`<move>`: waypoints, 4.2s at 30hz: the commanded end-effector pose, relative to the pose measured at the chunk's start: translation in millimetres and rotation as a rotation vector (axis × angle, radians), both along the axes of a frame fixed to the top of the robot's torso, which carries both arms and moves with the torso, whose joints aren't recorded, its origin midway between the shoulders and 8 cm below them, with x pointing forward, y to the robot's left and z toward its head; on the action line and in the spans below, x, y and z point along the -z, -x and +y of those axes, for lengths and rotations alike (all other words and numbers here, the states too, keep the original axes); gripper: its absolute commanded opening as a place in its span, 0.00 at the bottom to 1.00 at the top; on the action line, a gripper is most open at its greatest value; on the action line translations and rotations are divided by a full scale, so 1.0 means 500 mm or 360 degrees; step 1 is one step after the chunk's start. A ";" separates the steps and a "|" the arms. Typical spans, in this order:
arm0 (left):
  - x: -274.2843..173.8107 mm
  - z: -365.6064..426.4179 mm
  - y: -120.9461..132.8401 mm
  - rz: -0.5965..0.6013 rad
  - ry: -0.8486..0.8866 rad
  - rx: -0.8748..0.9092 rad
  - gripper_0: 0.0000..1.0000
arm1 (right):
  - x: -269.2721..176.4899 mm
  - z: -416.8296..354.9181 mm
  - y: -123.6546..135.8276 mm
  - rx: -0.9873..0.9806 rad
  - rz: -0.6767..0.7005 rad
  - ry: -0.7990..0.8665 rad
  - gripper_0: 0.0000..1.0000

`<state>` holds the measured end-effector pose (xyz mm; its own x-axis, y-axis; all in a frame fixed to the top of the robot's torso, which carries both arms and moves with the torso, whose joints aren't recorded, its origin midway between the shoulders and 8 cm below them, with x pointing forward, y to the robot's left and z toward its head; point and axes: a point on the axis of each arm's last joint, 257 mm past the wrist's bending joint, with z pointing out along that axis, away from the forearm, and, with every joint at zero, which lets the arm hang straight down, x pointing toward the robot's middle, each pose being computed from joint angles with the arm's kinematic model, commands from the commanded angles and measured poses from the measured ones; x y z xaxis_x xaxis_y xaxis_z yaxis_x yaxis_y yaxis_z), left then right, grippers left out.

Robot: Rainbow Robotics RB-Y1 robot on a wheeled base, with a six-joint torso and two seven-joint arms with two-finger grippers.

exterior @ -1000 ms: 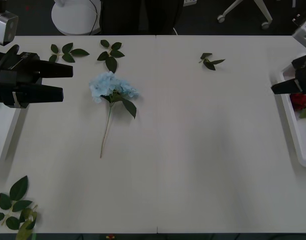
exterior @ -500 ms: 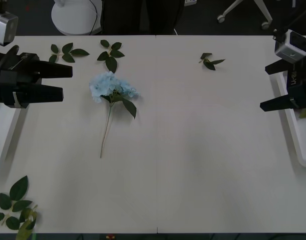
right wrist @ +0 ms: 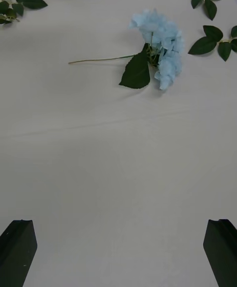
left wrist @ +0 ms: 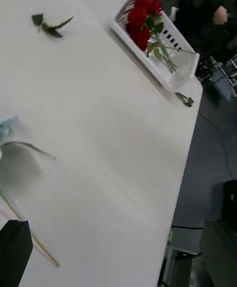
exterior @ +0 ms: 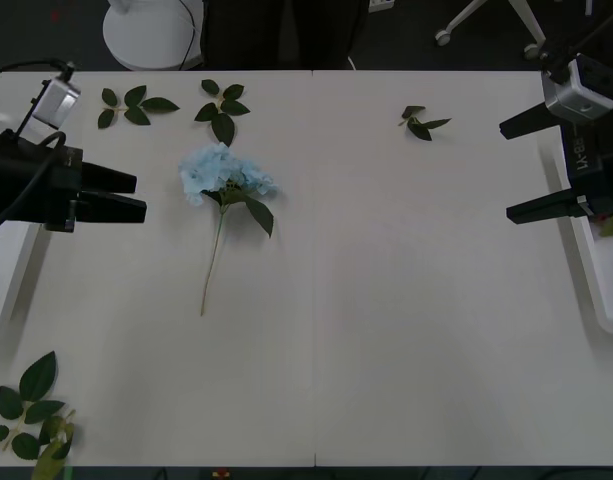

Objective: Place the red flowers into the right box and the blue flowers into the left box. If a person shows an open palm, hand one flower to the person first, then continue sorting.

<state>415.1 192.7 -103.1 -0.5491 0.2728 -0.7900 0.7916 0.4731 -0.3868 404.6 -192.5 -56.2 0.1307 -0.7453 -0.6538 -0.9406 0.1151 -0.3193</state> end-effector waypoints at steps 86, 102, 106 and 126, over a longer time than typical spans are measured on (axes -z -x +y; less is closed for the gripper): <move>0.429 -0.062 -0.258 -0.0012 -0.0981 -0.0641 0.00 | -0.054 0.065 -0.005 -0.0127 -0.0130 -0.0128 1.00; 0.397 -0.048 -0.273 -0.0107 -0.1002 -0.0630 1.00 | -0.031 0.046 0.017 -0.0049 0.0055 -0.0099 1.00; 0.396 -0.065 -0.275 -0.0122 -0.0995 -0.0616 1.00 | -0.028 0.045 0.022 0.0099 0.0207 -0.0135 1.00; 0.450 -0.063 -0.278 -0.0295 -0.1262 -0.0529 0.44 | 0.061 0.098 -0.066 0.1177 0.0845 -0.0262 1.00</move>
<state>553.4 170.2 -327.4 -0.6003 0.5907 -0.5392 0.5608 0.7916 0.2428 426.9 -160.6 -94.8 -0.6570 -0.4531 -0.6026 -0.6666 0.7225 0.1835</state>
